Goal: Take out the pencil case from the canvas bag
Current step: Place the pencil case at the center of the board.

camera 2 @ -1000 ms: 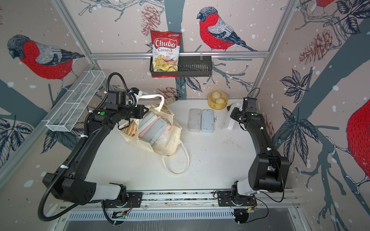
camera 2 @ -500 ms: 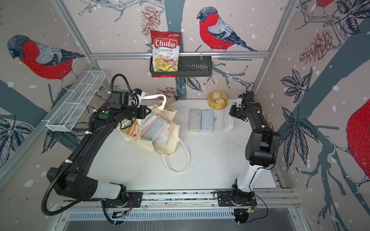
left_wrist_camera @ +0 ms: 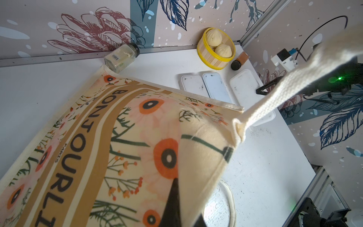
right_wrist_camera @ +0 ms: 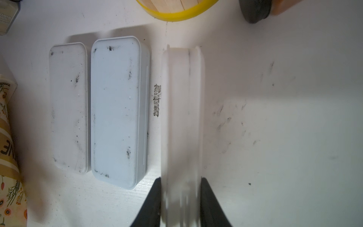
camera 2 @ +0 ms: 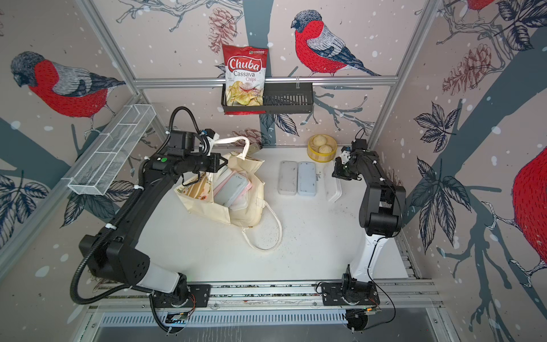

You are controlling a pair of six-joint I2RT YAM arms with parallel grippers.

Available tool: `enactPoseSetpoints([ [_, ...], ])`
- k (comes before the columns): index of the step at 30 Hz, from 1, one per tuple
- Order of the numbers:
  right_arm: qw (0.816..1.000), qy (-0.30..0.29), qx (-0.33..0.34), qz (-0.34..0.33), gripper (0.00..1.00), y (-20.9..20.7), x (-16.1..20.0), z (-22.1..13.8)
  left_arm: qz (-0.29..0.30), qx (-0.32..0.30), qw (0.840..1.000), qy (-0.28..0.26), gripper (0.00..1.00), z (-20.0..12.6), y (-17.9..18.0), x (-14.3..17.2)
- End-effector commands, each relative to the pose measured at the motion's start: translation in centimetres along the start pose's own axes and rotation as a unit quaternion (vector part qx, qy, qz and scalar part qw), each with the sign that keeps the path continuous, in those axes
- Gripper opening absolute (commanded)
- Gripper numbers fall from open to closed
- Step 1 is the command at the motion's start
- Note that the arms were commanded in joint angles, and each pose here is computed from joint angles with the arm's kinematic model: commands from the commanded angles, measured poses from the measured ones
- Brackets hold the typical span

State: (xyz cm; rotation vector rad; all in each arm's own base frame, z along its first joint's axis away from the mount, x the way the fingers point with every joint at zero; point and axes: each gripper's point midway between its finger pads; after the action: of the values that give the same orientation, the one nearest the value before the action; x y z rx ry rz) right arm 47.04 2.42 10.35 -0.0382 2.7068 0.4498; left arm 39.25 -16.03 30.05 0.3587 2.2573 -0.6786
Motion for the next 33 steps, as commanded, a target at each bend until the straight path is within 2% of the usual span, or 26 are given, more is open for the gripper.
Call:
enactPoseSetpoints([
  [1, 0.999, -0.019, -0.033, 0.0, 0.17, 0.9, -1.1, 0.8, 0.007, 0.007, 1.0, -0.005, 0.0, -0.6, -0.4, -0.2],
  [6, 0.998, -0.014, -0.061, -0.005, 0.2, 2.0, -1.6, 2.1, 0.007, -0.005, 1.0, -0.009, 0.0, -1.5, -0.3, 0.2],
  [11, 0.996, 0.026, -0.079, -0.005, 0.22, 2.5, -0.8, 4.3, 0.002, -0.01, 1.0, -0.011, 0.0, -1.9, -0.4, 0.6],
  [16, 0.997, 0.041, -0.061, 0.013, 0.25, 1.4, -0.4, 5.4, -0.001, -0.011, 1.0, -0.013, 0.0, -2.2, -0.5, 0.7],
  [18, 0.998, 0.034, -0.052, 0.023, 0.29, 0.9, -0.6, 5.3, -0.002, -0.011, 1.0, -0.015, 0.0, -2.4, -0.6, 0.5],
  [20, 0.998, 0.023, -0.052, 0.032, 0.38, 0.5, -1.0, 5.0, -0.003, -0.011, 1.0, -0.016, 0.0, -2.4, -0.6, 0.5],
  [24, 0.998, 0.014, -0.052, 0.038, 0.49, 0.5, -1.3, 4.4, -0.003, -0.013, 1.0, -0.015, 0.0, -2.6, -0.6, 0.5],
  [25, 0.998, 0.01, -0.048, 0.039, 0.58, 0.4, -1.5, 4.2, -0.004, -0.013, 1.0, -0.016, 0.0, -2.6, -0.6, 0.5],
  [29, 0.998, -0.008, -0.03, 0.046, 0.62, 0.3, -2.4, 2.9, -0.006, -0.013, 1.0, -0.017, 0.0, -2.7, -0.7, 0.5],
  [33, 0.996, -0.036, 0.029, 0.071, 0.64, -0.7, -3.5, 1.3, -0.007, -0.013, 1.0, -0.02, 0.0, -3.0, -0.8, 0.4],
])
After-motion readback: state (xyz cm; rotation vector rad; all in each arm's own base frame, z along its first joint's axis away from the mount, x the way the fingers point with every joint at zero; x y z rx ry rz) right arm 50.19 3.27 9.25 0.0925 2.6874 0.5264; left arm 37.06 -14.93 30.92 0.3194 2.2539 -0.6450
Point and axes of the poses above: each gripper's point midway between its finger pads, its own z axis out along the fingers, its own y axis along the line the jaws close on, x = y × z
